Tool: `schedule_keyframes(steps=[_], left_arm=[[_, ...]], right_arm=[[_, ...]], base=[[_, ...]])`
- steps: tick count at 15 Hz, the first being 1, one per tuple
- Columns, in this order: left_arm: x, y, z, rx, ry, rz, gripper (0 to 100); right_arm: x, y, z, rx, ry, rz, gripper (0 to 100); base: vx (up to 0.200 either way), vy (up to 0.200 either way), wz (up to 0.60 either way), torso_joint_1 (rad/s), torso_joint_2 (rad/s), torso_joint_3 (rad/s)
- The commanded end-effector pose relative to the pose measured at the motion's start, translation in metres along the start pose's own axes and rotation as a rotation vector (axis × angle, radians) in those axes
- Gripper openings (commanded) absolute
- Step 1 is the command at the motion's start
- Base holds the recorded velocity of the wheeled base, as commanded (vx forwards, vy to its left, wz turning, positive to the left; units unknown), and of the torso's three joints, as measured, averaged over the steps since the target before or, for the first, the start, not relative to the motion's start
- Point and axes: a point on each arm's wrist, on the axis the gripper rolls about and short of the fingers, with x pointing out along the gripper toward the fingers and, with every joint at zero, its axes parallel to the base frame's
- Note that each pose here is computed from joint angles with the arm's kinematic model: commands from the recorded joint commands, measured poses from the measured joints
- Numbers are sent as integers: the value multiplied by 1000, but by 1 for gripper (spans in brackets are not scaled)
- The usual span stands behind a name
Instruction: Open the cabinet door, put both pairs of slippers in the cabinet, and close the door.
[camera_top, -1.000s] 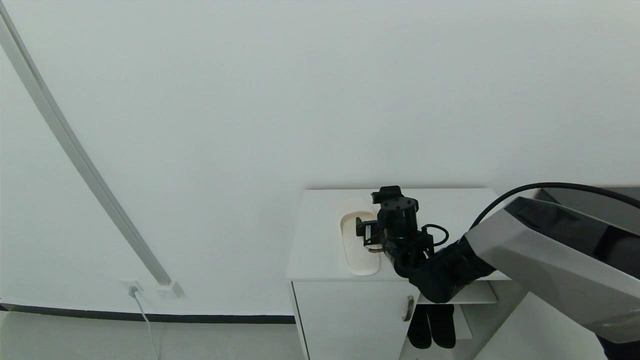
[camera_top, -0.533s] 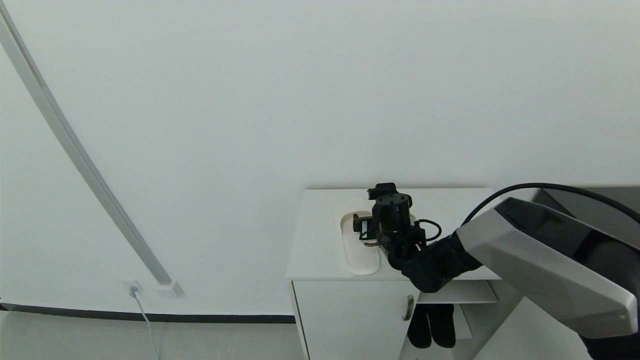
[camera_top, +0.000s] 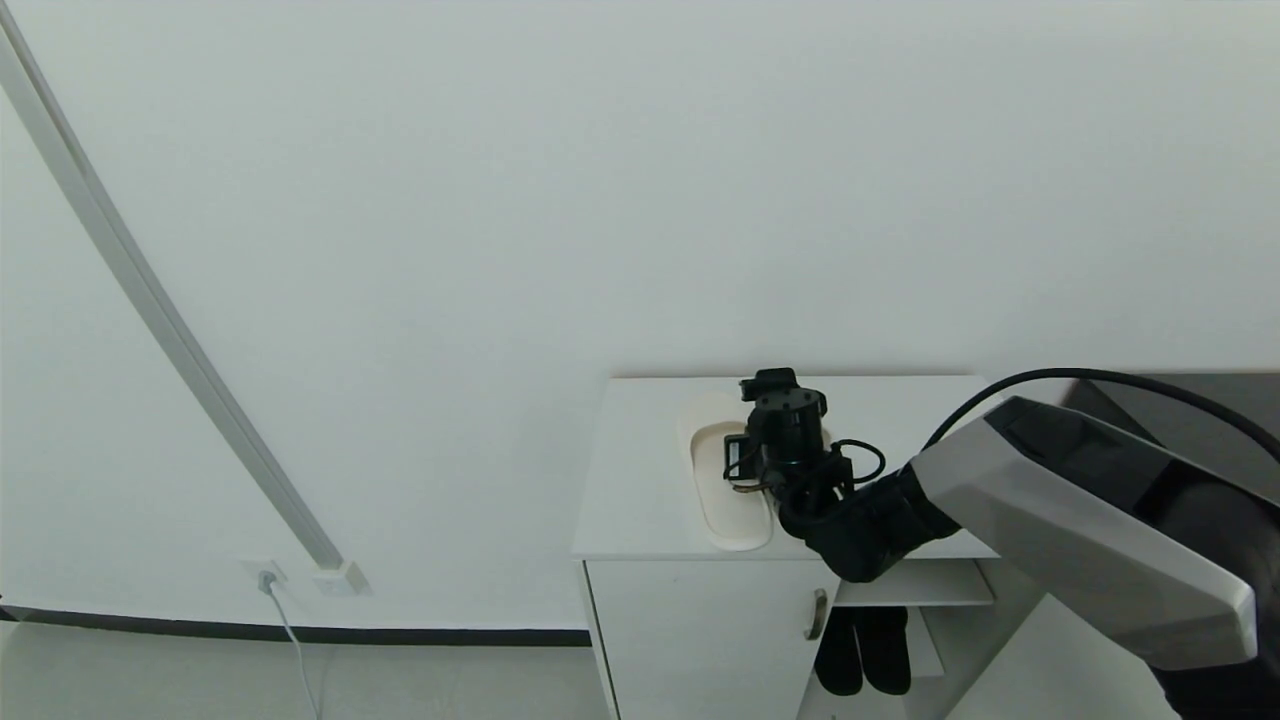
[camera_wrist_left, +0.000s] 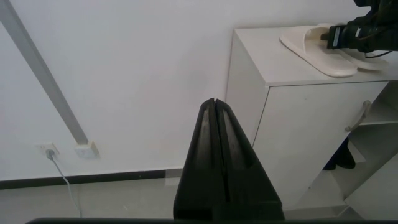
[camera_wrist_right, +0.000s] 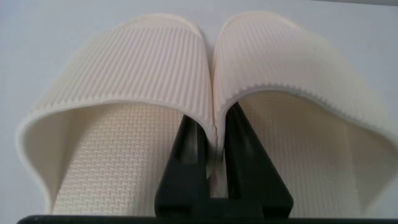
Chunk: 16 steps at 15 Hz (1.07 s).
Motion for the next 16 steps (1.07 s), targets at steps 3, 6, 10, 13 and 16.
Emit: schedule_keyframes(steps=[3, 6, 10, 13, 16], left_arm=[[0, 0, 0, 0, 1, 0, 0], [0, 0, 0, 0, 1, 0, 0], [0, 0, 0, 3, 1, -1, 0], [0, 0, 0, 4, 3, -1, 0], [0, 0, 0, 3, 3, -1, 0]], right_arm=[[-40, -2, 34, 12, -28, 34, 0], [-86, -5, 50, 5, -21, 140, 0], [-170, -17, 48, -17, 10, 268, 0], [-173, -17, 52, -21, 8, 285, 0], [-172, -16, 50, -24, 13, 284, 0]], base=[[0, 0, 0, 0, 0, 0], [0, 0, 0, 0, 0, 0], [0, 0, 0, 0, 0, 0], [0, 0, 0, 0, 0, 0], [0, 0, 0, 0, 0, 0]])
